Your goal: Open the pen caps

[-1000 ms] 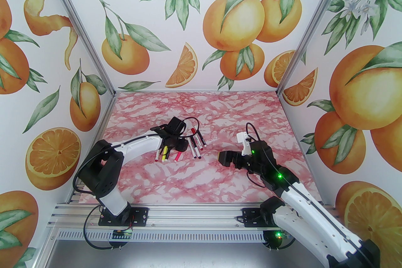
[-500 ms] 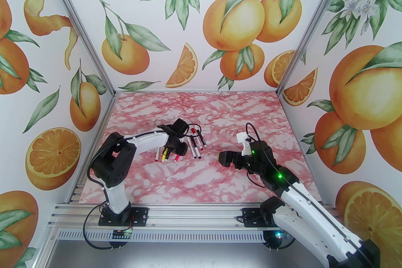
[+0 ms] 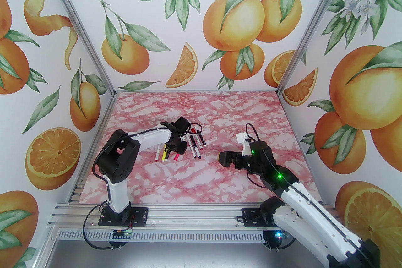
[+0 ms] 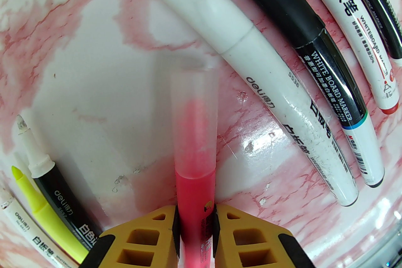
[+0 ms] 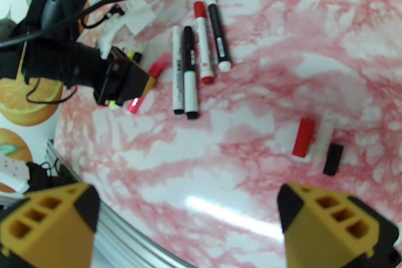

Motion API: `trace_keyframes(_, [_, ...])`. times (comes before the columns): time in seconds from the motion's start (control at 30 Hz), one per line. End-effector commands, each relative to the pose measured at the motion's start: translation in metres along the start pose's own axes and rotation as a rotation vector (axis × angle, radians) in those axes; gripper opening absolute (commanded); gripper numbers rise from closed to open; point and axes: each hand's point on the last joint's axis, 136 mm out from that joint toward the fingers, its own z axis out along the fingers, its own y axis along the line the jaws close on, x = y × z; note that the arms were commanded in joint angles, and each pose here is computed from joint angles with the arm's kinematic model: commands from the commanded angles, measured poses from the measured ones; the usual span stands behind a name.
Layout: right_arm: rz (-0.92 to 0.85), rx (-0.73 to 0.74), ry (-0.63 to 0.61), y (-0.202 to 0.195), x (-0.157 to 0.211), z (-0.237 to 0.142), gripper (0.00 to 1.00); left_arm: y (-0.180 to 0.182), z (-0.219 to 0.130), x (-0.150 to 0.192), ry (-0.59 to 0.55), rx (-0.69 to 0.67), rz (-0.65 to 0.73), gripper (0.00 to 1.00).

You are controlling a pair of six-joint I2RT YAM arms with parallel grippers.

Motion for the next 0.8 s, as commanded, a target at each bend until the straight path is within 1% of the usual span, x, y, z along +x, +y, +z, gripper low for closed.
trace_keyframes(0.0, [0.005,-0.014,0.005,0.0,0.005,0.003,1.0,0.008,0.012,0.005,0.042,-0.066,0.018,0.2])
trace_keyframes(0.13, [0.011,-0.017,0.007,-0.001,0.006,0.005,1.0,0.009,0.018,0.012,0.069,-0.101,0.03,0.2])
trace_keyframes(0.23, [0.014,-0.016,0.008,-0.001,0.006,0.006,1.0,0.015,0.021,0.015,0.087,-0.18,0.054,0.21])
trace_keyframes(0.33, [0.013,-0.018,0.009,0.0,0.005,0.006,1.0,0.014,0.024,0.017,0.1,-0.208,0.069,0.22])
trace_keyframes(0.47, [0.015,-0.015,0.01,-0.001,0.006,0.006,1.0,0.009,0.027,0.018,0.105,-0.186,0.069,0.23])
trace_keyframes(0.6, [0.018,-0.017,0.01,-0.001,0.006,0.006,1.0,0.002,0.03,0.019,0.116,-0.139,0.074,0.21])
trace_keyframes(0.67, [0.024,-0.022,0.011,-0.001,0.008,0.007,1.0,0.001,0.029,0.019,0.121,-0.129,0.069,0.18])
trace_keyframes(0.77, [0.037,-0.04,0.014,0.0,0.009,0.009,1.0,0.006,0.021,0.015,0.092,-0.119,0.045,0.14])
